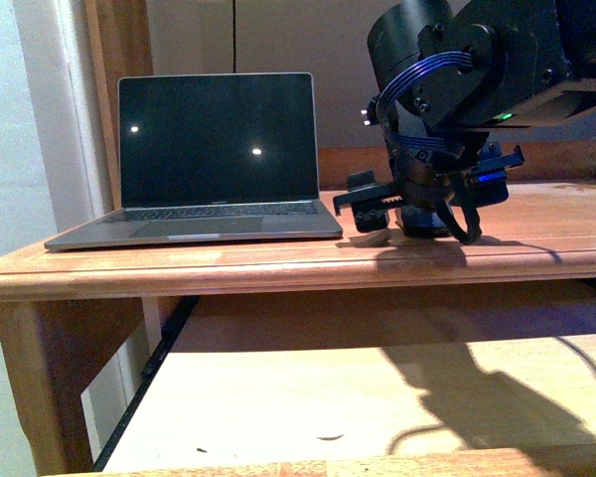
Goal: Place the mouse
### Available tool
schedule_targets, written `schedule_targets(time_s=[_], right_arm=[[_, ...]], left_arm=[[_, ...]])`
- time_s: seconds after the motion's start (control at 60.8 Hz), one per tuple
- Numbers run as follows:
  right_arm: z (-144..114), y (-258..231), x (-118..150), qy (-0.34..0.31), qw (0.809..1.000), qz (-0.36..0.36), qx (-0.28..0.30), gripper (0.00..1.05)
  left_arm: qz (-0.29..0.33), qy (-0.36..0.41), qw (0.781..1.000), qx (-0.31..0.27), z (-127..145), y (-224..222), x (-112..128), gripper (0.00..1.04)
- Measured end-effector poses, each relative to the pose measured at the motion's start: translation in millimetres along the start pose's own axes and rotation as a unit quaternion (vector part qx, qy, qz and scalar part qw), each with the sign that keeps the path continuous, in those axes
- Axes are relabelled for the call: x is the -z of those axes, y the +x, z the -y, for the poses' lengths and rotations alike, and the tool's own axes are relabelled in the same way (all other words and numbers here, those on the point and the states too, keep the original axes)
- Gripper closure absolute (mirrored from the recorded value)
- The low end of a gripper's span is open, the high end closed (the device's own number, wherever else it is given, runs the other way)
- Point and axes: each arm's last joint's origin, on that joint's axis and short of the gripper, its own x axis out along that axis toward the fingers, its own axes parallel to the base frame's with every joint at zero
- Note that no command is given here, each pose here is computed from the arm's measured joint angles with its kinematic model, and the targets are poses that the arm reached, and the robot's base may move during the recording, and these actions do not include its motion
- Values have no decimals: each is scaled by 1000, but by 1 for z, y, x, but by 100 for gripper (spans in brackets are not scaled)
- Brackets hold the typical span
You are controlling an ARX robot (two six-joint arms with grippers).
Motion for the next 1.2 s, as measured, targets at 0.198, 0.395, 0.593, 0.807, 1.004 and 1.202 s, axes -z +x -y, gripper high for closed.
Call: schedule_targets(time_s=[0.198, 0.395, 0.593, 0.807, 1.004, 1.202], right_arm=[[32, -17, -1, 50, 997, 42, -38, 7], [114, -88, -3, 91, 984, 128, -80, 7], [170, -145, 66, 66, 977, 149, -140, 7], [202, -180, 185, 12, 974, 82, -210, 7], [221, -196, 230, -2, 968, 53, -245, 7], [212, -192, 255, -53, 967, 33, -247, 7]], left_arm=[[0, 0, 1000, 0, 0, 0, 0, 96], [0, 0, 1000, 0, 0, 0, 0, 61], [0, 0, 1000, 0, 0, 0, 0, 29], [0, 1, 1000, 0, 0, 0, 0, 8], [0, 1, 1000, 0, 0, 0, 0, 8], [0, 1, 1000, 0, 0, 0, 0, 8]])
